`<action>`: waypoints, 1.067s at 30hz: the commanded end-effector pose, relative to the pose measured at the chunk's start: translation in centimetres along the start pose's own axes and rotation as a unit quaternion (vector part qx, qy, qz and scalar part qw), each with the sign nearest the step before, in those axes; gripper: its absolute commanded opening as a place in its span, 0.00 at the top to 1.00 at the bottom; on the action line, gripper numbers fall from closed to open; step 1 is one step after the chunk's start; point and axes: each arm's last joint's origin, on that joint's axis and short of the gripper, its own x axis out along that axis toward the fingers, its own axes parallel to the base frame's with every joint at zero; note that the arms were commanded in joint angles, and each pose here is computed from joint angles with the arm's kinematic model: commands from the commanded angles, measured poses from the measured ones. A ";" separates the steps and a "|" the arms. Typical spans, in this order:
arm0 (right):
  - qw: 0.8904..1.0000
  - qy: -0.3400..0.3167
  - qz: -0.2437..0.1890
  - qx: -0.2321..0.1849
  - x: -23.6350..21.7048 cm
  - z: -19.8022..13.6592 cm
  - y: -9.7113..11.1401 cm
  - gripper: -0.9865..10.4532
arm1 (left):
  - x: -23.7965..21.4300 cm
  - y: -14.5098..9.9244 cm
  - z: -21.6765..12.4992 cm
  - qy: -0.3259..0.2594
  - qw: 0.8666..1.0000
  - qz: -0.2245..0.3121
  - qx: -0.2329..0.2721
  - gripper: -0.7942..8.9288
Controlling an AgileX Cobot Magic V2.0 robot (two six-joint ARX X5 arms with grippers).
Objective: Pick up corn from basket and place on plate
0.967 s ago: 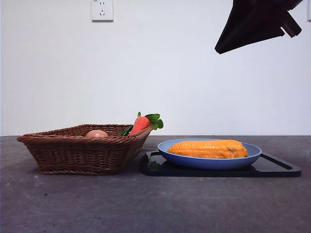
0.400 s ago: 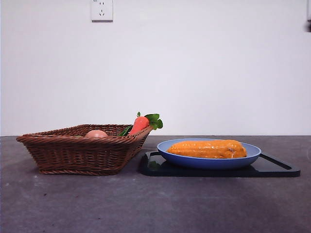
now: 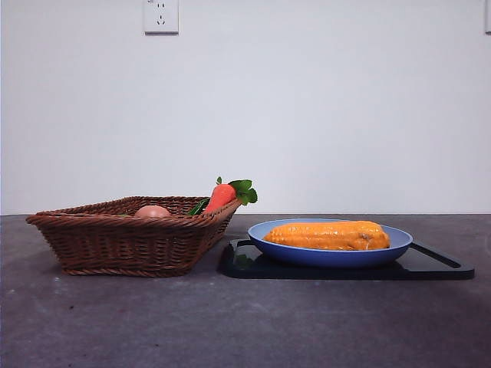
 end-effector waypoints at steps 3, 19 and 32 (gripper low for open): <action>1.000 -0.012 -0.006 0.000 -0.5 -1.6 -0.1 0.91 | 0.1 0.1 -0.8 0.027 1.000 0.001 -0.007 0.91; 0.996 0.085 -0.010 0.014 -0.9 -4.6 0.0 0.91 | 0.1 0.1 -0.8 0.027 1.000 0.001 -0.007 0.91; 0.998 0.062 -0.013 0.011 -0.8 -4.2 -0.1 0.91 | 0.1 0.1 -0.8 0.027 1.000 0.001 -0.007 0.91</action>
